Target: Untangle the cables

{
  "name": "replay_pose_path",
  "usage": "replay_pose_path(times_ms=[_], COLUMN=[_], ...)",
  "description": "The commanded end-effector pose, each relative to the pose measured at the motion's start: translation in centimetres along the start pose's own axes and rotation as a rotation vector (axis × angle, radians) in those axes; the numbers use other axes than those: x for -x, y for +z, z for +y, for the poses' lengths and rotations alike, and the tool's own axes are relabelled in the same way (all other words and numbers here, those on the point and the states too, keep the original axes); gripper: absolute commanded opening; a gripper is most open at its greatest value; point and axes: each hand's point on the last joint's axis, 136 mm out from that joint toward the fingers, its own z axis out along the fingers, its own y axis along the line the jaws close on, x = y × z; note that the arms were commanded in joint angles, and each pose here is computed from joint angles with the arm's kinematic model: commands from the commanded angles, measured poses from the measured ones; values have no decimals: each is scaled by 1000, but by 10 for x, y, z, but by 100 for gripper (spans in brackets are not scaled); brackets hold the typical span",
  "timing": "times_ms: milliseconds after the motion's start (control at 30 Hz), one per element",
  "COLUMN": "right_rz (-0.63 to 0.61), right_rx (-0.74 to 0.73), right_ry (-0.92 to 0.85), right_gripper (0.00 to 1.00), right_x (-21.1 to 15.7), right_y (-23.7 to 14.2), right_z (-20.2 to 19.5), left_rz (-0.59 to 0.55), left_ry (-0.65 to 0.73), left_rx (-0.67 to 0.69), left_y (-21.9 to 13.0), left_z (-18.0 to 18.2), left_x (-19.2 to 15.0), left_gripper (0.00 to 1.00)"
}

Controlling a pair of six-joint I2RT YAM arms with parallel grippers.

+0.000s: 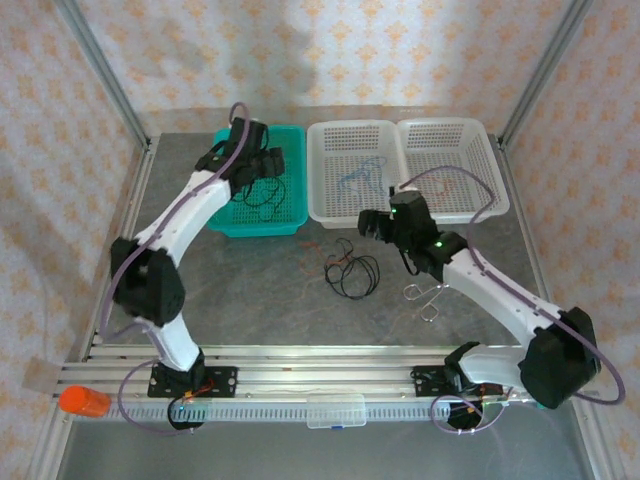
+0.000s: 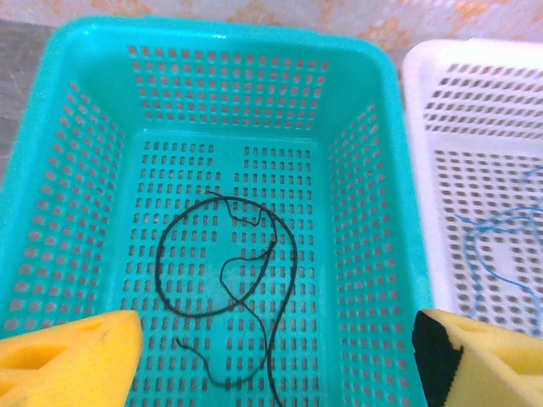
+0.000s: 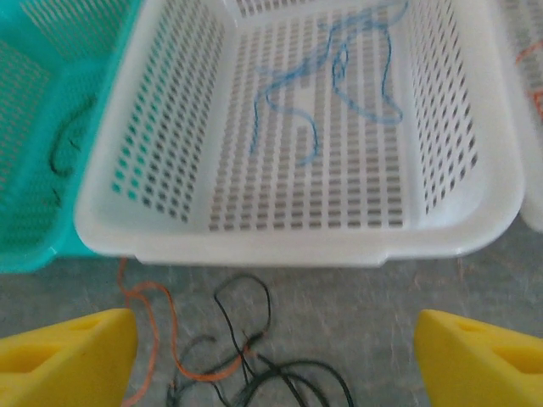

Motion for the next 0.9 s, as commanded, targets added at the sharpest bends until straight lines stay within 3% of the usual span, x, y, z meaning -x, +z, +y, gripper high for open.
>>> replay_pose_path(times_ms=[0,200,333,467,667,867], right_rz=[97,232,192,199,244,253], right_rx=[-109,-120,-176,-113,-95,-97], right_ry=[20,37,143,268,388,387], right_gripper=[80,72,61,60,57,57], right_x=[-23,-52,-59,-83,-128,-137], right_y=[4,10,11,17,32,42], right_z=[-11,-1,3,22,29,30], left_rz=[-58,-65,-74,-114,-105,-101], left_ry=[34,72,15,-87,-141,-97], left_rx=[-86,-238,-362,-479,-506,-513], left_y=[-26,-63,-76,-92,-85,-84], left_z=[-11,-48,-73,-88,-86,-93], left_x=[1,-34,-69,-98,-123,-119], left_gripper=[86,86,83,83,83,83])
